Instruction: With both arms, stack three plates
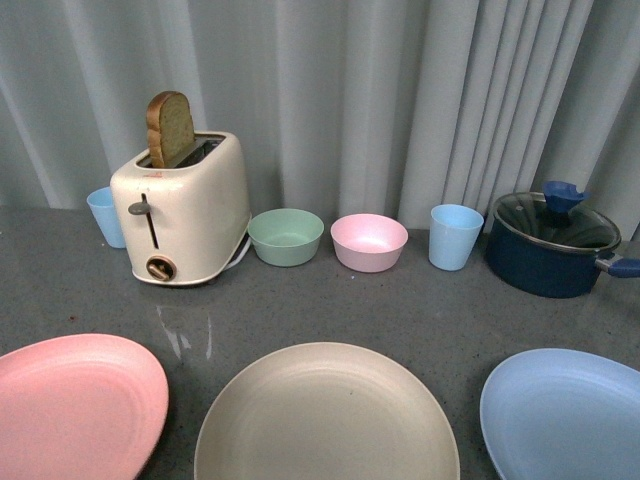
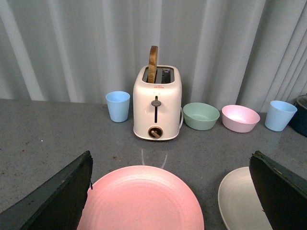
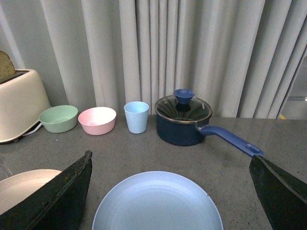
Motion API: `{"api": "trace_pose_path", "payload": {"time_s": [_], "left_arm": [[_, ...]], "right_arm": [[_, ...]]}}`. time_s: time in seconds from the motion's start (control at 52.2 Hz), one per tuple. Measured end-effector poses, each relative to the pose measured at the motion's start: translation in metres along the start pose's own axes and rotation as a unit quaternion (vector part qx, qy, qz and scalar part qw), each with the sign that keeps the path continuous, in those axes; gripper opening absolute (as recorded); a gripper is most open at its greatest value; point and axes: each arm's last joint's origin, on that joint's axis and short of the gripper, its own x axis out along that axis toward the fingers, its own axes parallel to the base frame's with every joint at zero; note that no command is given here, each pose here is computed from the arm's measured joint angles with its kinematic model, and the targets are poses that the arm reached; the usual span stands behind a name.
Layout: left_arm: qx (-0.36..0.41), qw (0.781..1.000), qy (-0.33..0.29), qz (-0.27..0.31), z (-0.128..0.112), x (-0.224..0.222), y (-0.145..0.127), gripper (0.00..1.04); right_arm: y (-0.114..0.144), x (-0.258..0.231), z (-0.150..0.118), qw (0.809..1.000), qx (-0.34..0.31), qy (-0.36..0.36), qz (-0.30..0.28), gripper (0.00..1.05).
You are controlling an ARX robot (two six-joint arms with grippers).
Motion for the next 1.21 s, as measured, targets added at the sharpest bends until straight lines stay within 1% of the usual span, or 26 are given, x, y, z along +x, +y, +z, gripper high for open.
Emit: {"api": "trace_pose_path", "payload": {"time_s": [0.843,0.881,0.919,0.977,1.015,1.053,1.092,1.149,1.168,1.207], "left_arm": [[-0.005,1.0,0.004,-0.001,0.0,0.0,0.0,0.98],[-0.054,0.995,0.084,-0.012,-0.003,0.002,0.002,0.98],[-0.095,0.988,0.125,-0.013,-0.002,0.007,0.005,0.98],[-0.127,0.981,0.148,-0.006,0.002,0.015,0.013,0.98],[-0.134,0.979,0.153,0.002,0.014,0.028,0.026,0.98],[-0.126,0.979,0.159,-0.001,0.026,0.04,0.038,0.98],[-0.101,0.98,0.172,0.011,0.033,0.055,0.053,0.98],[-0.068,0.979,0.192,0.02,0.033,0.071,0.069,0.98],[-0.049,0.976,0.212,0.021,0.031,0.079,0.076,0.98],[-0.038,0.97,0.239,0.031,0.025,0.089,0.086,0.98]], "right_arm": [[0.0,0.0,0.0,1.0,0.0,0.0,0.0,0.97],[0.0,0.0,0.0,1.0,0.0,0.0,0.0,0.97],[0.0,0.0,0.0,1.0,0.0,0.0,0.0,0.97],[0.0,0.0,0.0,1.0,0.0,0.0,0.0,0.97],[0.0,0.0,0.0,1.0,0.0,0.0,0.0,0.97],[0.0,0.0,0.0,1.0,0.0,0.0,0.0,0.97],[0.0,0.0,0.0,1.0,0.0,0.0,0.0,0.97],[0.0,0.0,0.0,1.0,0.0,0.0,0.0,0.97],[0.0,0.0,0.0,1.0,0.0,0.0,0.0,0.97],[0.0,0.0,0.0,1.0,0.0,0.0,0.0,0.97]]}}
